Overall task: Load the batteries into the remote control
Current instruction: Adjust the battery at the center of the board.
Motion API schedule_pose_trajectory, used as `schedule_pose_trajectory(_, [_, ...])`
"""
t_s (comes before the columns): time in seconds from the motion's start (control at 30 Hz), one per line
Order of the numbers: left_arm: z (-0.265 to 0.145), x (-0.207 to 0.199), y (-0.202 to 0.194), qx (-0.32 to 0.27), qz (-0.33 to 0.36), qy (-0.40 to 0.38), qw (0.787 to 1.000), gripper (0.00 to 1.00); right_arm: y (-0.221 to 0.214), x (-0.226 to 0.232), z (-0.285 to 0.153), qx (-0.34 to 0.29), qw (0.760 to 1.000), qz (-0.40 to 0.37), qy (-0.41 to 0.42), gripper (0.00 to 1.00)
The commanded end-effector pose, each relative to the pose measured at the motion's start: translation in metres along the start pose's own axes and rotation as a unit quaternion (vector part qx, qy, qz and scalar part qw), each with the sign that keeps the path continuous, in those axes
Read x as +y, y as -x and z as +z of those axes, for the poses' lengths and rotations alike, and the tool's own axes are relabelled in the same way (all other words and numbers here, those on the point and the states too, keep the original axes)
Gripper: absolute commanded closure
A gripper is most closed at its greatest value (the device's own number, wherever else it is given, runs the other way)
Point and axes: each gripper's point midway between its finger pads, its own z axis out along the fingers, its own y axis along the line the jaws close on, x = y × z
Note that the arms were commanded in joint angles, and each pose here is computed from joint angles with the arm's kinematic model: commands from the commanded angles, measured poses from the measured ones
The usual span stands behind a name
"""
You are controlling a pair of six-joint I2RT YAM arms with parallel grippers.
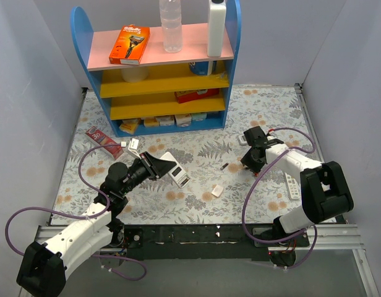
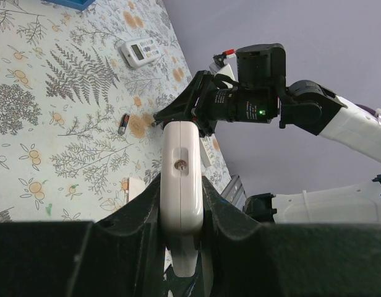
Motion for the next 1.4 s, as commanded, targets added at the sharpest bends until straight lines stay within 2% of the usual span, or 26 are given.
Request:
schedule_pose_trajectory(0.0, [0.001, -0.007, 0.006, -0.008, 0.009, -0.008, 1.000, 1.00, 0.004, -0.004, 0.006, -0.013, 1.000, 0.018, -0.013, 0.57])
schedule_pose_trajectory(0.53, [0.001, -0.009, 0.007, -0.006, 0.008, -0.009, 1.000, 1.00, -0.005, -0.020, 0.019, -0.012, 0.999, 0.012, -0.042, 0.61])
schedule_pose_trajectory(0.7, [0.001, -0.008, 0.006, -0.006, 0.007, -0.008, 1.000, 1.00, -0.005, -0.024, 0.017, -0.010, 0.999, -0.002, -0.047, 0.66])
schedule_pose_trajectory(0.83, [0.002, -0.008, 0.007, -0.007, 0.006, -0.008, 1.000, 1.00, -0.012, -0.032, 0.015, 0.001, 0.998, -0.018, -0.053, 0.73])
schedule_pose_trajectory(1.1, [0.005, -0.008, 0.005, 0.000, 0.003, -0.012, 1.000, 1.00, -0.047, -0.040, 0.006, 0.039, 0.993, -0.103, -0.035, 0.78])
schedule_pose_trajectory(1.23, [0.008, -0.007, 0.005, 0.005, 0.002, -0.011, 1.000, 1.00, -0.075, -0.040, -0.004, 0.066, 0.982, -0.176, -0.021, 0.80])
schedule_pose_trajectory(1.37, [0.009, -0.007, 0.005, 0.005, 0.001, -0.011, 1.000, 1.00, -0.094, -0.041, -0.010, 0.088, 0.972, -0.216, -0.006, 0.79])
